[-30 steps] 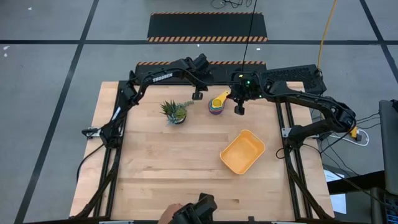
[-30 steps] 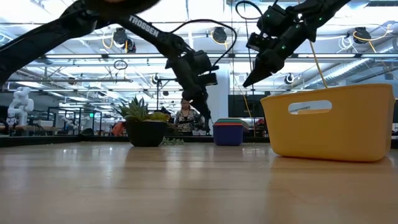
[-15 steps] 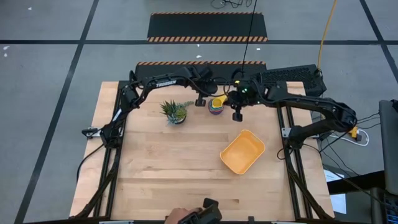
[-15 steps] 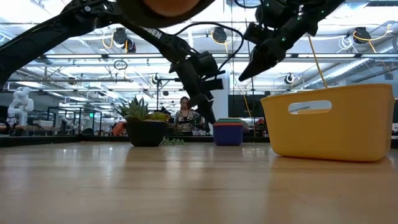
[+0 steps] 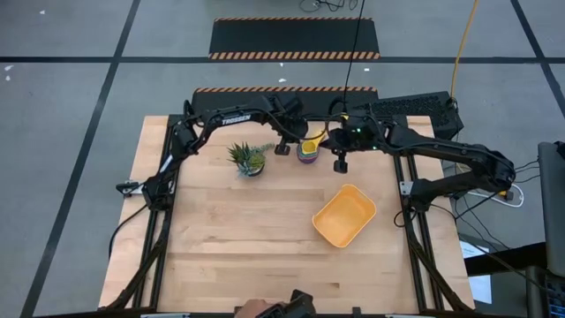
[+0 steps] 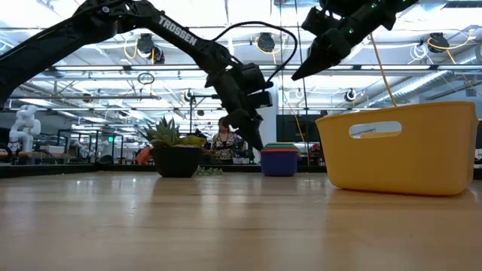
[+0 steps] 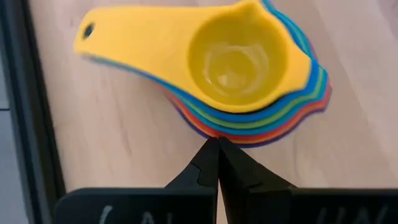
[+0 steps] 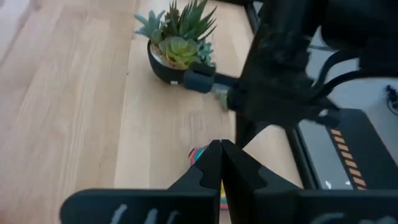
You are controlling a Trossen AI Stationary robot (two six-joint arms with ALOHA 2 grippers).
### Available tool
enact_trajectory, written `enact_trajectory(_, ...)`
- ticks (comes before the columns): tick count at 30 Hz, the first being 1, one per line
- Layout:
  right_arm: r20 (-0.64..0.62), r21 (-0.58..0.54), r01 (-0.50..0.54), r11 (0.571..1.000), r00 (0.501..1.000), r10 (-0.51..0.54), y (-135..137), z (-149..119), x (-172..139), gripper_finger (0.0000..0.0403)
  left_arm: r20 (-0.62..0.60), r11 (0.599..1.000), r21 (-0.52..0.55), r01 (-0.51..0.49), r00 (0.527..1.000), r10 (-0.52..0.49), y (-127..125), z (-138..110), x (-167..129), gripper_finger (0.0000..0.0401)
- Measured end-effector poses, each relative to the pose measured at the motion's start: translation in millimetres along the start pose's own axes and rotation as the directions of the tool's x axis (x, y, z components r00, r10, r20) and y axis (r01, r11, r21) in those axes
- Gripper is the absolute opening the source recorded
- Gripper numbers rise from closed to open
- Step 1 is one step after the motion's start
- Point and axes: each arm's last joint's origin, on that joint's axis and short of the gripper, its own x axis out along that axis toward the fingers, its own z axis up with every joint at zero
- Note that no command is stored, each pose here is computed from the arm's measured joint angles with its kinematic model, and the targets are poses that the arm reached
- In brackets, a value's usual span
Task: Nest measuring cups in basket
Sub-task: Stack the measuring cups on the purple measuring cup
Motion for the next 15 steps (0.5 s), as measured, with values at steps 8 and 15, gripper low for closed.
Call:
enact_trajectory(8,0.011,0.014,0.004,1.000,1.000,-0.004,-0.1,1.2,-2.1,0.0000,0.001,0.998,0.045,-0.045,0.999,0.045,-10.1,16.0,6.1,0.0002)
enact_trajectory(15,0.011,0.023,0.005,1.000,1.000,-0.005,-0.2,1.2,-2.1,0.0000,-0.030,0.996,0.045,-0.079,0.996,0.081,-11.9,18.2,7.4,0.0002)
